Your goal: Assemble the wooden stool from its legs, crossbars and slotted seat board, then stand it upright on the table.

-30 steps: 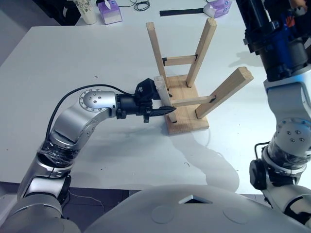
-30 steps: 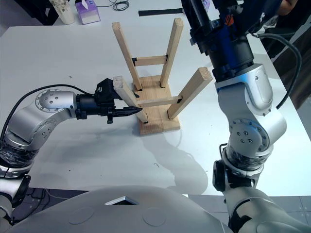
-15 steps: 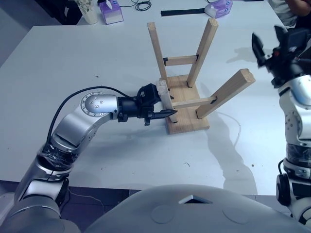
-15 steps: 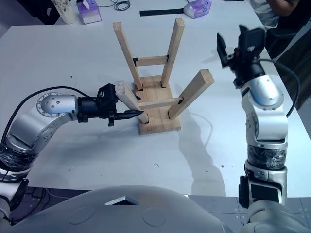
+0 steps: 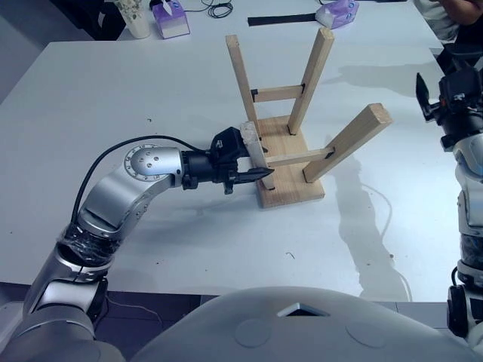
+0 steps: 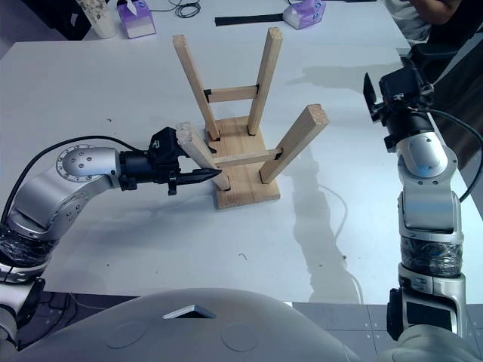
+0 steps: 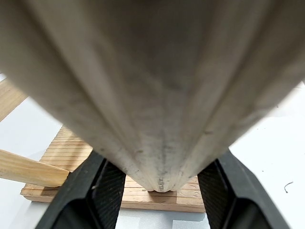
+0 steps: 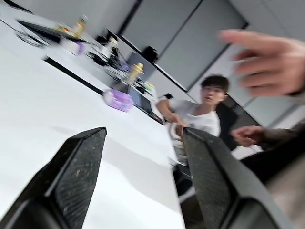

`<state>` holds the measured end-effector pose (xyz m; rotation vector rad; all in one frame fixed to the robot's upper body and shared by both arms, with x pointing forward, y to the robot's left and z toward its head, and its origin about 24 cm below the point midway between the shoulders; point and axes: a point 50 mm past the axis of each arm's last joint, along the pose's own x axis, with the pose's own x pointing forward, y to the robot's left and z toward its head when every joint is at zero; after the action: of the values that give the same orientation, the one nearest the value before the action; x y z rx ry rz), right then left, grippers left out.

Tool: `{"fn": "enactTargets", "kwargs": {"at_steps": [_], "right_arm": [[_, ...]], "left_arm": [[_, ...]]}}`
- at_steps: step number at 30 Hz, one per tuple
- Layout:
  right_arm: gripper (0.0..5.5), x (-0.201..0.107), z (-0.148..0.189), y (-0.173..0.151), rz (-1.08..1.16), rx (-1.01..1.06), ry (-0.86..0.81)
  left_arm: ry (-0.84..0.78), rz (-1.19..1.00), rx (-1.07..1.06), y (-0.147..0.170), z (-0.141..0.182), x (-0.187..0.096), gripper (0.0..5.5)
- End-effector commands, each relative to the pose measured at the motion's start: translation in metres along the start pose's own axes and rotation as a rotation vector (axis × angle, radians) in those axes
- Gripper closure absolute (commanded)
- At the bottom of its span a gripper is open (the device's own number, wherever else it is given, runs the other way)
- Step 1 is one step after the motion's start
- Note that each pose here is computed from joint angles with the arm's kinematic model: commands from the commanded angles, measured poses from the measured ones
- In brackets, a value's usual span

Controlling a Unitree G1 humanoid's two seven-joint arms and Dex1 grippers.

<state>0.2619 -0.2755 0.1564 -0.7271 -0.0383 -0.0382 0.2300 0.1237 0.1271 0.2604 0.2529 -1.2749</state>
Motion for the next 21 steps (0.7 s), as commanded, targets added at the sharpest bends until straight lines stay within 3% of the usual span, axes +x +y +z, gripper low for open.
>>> {"fn": "enactTargets", "kwargs": {"at_steps": [1, 5, 8, 14, 21], "right_arm": [[2.57, -0.017, 0.036, 0.043, 0.184, 0.025, -0.086], [2.57, -0.055, 0.131, 0.117, 0.6, 0.319, -0.4], [2.57, -0.071, 0.173, 0.134, 0.715, 0.443, -0.512], [2.57, -0.051, 0.124, 0.123, 0.572, 0.355, -0.254], [2.57, -0.034, 0.093, 0.103, 0.474, 0.315, -0.157]], "left_arm": [[0.249, 0.037, -0.207, -0.004, -0.051, -0.008, 3.46], [0.253, 0.026, -0.205, -0.007, -0.049, -0.004, 3.46], [0.252, -0.005, -0.188, -0.009, -0.046, 0.004, 3.46], [0.267, -0.002, -0.179, -0.003, -0.047, -0.001, 3.46], [0.216, 0.018, -0.191, -0.003, -0.045, -0.003, 3.46]]}}
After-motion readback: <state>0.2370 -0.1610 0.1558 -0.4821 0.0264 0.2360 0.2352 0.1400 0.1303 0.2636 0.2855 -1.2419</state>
